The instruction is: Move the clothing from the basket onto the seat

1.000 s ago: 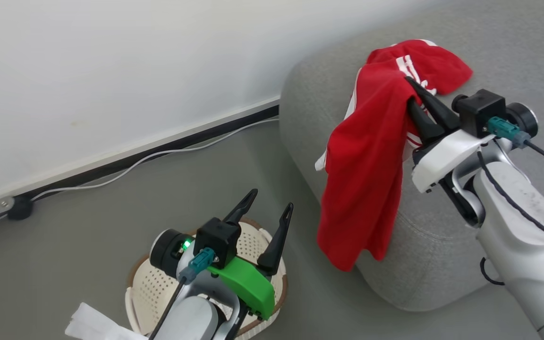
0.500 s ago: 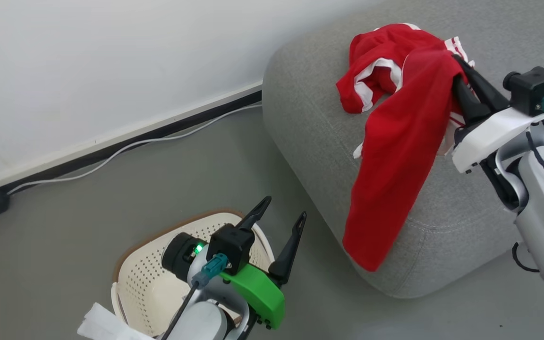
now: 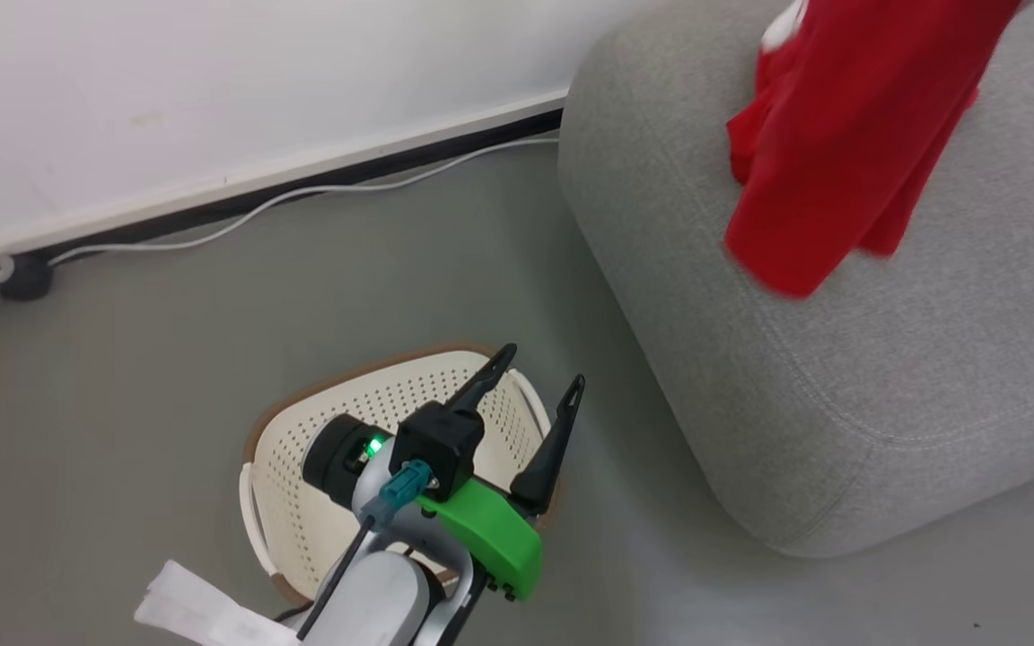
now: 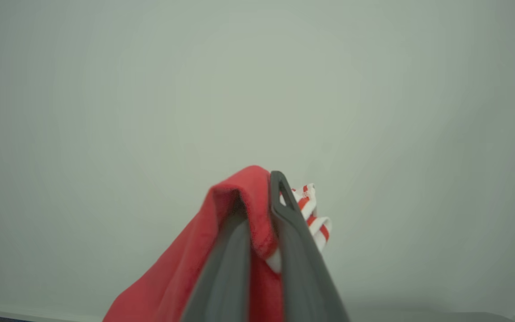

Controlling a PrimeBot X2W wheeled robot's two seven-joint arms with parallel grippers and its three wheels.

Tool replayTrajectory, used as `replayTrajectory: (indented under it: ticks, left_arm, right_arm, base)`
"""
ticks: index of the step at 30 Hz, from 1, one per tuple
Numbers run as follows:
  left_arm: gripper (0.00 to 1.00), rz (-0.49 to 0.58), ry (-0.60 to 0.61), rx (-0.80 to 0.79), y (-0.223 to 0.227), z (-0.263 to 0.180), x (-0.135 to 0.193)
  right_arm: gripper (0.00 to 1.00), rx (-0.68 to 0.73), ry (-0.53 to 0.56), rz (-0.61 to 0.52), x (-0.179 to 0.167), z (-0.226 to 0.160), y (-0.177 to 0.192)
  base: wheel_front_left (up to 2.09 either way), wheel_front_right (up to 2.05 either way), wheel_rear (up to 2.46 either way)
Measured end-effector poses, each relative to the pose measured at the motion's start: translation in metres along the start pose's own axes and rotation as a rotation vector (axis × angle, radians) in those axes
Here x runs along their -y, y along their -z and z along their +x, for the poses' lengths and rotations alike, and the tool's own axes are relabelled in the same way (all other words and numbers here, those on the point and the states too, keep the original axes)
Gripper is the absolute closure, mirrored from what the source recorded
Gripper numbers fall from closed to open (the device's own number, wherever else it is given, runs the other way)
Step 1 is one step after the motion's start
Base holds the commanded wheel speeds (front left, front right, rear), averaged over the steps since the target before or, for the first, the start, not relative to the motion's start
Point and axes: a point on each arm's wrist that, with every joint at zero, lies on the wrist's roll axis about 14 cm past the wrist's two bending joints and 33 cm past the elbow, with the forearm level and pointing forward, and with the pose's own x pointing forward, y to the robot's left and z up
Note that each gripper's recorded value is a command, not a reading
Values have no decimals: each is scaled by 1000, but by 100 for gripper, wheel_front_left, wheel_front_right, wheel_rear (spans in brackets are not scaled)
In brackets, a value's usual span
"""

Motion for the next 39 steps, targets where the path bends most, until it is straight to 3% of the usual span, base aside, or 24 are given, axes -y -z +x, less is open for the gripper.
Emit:
replayTrajectory:
  ticks: [8,18,24,28,34,39]
  left_arm:
    - [0,16,-57,5,0,-2,-30]
    - [0,30,-113,48,-12,5,-70]
    - [0,45,-128,34,-4,8,-87]
    - [0,40,-145,10,5,7,-99]
    - [0,29,-181,-31,22,1,-119]
    - [0,21,-211,-53,31,-5,-131]
  right_arm:
    - [100,102,163,-57,68,44,-65]
    - [100,7,276,-109,113,73,-44]
    - [100,-112,300,-71,110,86,15]
    - [100,-237,305,-34,97,85,79]
    - [100,-418,262,21,53,72,174]
    - [100,-558,194,98,-5,49,243]
  base:
    - [0,0,0]
    - [0,0,0]
    - [0,0,0]
    - [0,0,0]
    - [0,0,0]
    - [0,0,0]
